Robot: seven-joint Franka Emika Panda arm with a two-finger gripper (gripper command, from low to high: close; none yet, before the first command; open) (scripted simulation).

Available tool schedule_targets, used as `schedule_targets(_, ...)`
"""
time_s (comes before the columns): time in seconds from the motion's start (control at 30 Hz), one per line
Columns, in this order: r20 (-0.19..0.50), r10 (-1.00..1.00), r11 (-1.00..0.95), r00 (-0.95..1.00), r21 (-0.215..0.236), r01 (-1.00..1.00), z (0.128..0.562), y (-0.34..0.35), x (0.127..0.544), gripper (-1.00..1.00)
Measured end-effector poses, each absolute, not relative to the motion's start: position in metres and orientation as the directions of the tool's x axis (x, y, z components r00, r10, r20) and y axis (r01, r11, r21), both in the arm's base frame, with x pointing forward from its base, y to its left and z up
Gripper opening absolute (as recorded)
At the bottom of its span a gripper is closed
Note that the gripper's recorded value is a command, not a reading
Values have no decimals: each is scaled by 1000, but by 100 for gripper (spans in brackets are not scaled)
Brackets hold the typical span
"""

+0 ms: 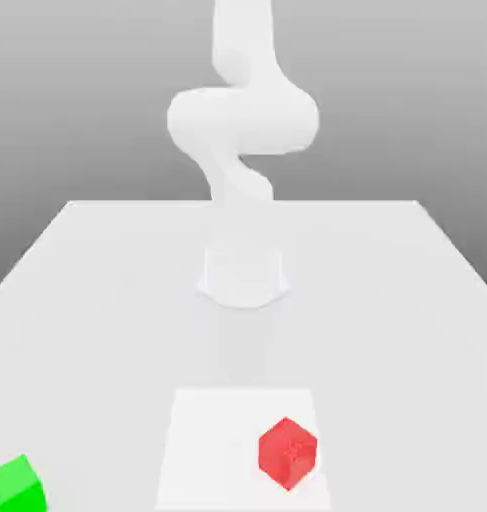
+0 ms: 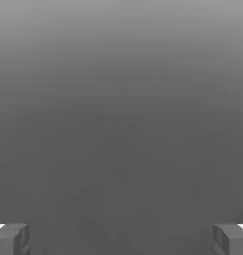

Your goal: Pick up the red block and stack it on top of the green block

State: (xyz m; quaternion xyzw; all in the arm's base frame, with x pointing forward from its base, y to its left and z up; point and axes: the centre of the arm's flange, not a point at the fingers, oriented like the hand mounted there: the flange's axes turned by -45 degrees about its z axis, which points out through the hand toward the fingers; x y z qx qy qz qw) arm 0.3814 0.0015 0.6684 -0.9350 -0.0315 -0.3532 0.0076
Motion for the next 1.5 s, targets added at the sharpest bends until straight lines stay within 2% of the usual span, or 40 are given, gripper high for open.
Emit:
schedule_targets(0.2, 507, 232, -968, 830, 36, 248, 552, 15, 446, 0)
schedule_targets(0.4, 342, 409, -906, 846, 43, 421, 430, 35, 475, 0)
schedule_targets(0.57, 195, 551, -831, 812, 34, 556, 329, 49, 473, 0)
schedule_targets(0.77, 22, 691, -723, 722, 6, 691, 220, 54, 447, 0)
schedule_targets(0.93, 1, 706, -708, 708, 1, 706, 157, 54, 443, 0)
schedule_targets(0.97, 0, 706, -708, 708, 1, 706, 148, 54, 443, -100)
schedule_targets(1.2, -1, 706, -708, 708, 0, 706, 148, 54, 443, -100)
schedule_targets(1.37, -1, 705, -709, 709, 0, 705, 200, 53, 443, -100)
schedule_targets(1.5, -5, 457, -890, 890, -4, 457, 216, -21, 474, -100)
